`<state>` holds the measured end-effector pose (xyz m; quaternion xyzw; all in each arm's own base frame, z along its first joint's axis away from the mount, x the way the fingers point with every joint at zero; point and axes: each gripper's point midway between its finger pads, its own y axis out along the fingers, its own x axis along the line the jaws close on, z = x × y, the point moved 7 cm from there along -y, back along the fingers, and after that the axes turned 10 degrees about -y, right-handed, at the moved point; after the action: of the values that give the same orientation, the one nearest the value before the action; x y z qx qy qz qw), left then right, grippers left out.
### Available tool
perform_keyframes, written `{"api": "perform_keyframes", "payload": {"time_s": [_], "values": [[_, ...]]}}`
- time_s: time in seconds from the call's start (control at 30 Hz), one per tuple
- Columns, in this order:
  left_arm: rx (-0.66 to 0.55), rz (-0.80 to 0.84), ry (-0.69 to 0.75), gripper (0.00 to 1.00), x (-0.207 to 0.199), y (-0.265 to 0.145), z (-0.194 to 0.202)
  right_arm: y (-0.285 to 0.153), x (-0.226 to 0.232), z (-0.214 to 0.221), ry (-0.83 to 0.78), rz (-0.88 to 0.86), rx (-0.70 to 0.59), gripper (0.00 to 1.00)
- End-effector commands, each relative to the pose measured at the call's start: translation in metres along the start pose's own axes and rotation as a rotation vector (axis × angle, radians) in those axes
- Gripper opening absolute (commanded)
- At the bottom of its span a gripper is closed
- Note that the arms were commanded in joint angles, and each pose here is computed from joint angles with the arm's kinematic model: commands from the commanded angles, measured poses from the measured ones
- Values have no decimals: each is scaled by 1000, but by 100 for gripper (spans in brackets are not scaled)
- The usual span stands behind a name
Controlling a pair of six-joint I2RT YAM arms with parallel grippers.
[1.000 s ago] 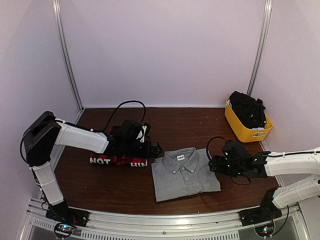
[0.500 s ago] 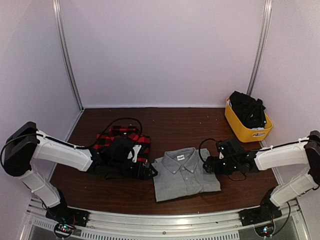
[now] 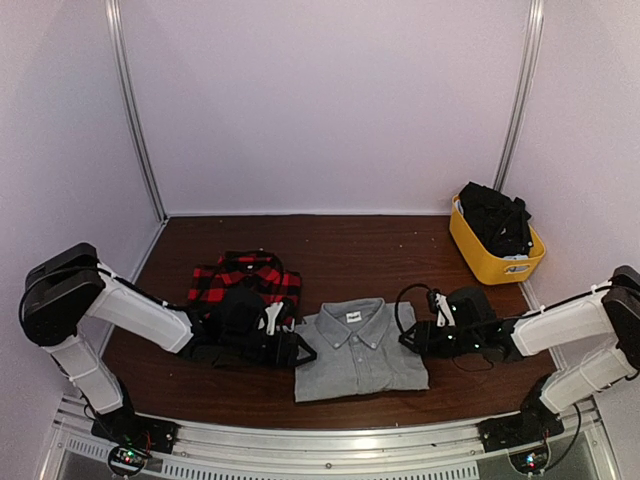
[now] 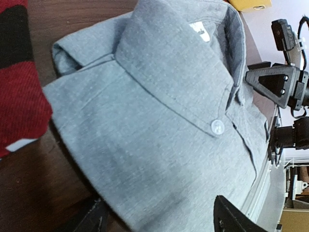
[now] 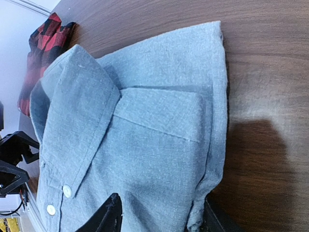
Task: Fold and stack the long sleeve shirts
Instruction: Pick up the square-folded shirt from the center of the board.
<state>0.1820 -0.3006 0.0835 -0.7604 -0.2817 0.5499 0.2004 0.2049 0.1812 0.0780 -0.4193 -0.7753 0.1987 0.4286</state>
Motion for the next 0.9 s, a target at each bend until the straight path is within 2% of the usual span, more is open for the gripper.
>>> {"api": "perform_keyframes", "payload": {"time_s": [0.0,0.2,0.33,0.5,0.63,0.83,0.87], "values": [[51,39,-40,72,4,12,7,0,-6,35,57,-24,126,55],[30,94,-30,54,-2,16,2,3,2,43,74,-96,118,59],[17,120,-18,40,-5,18,-1,6,8,44,66,-136,118,53],[-1,154,1,20,-10,15,-3,2,12,38,54,-160,87,40],[-25,189,21,1,-16,10,-6,-6,20,30,52,-199,45,23],[-45,267,65,0,-39,-1,-15,-19,33,12,49,-240,-27,0],[-49,270,76,0,-43,-3,-17,-22,36,8,44,-243,-41,0]]}}
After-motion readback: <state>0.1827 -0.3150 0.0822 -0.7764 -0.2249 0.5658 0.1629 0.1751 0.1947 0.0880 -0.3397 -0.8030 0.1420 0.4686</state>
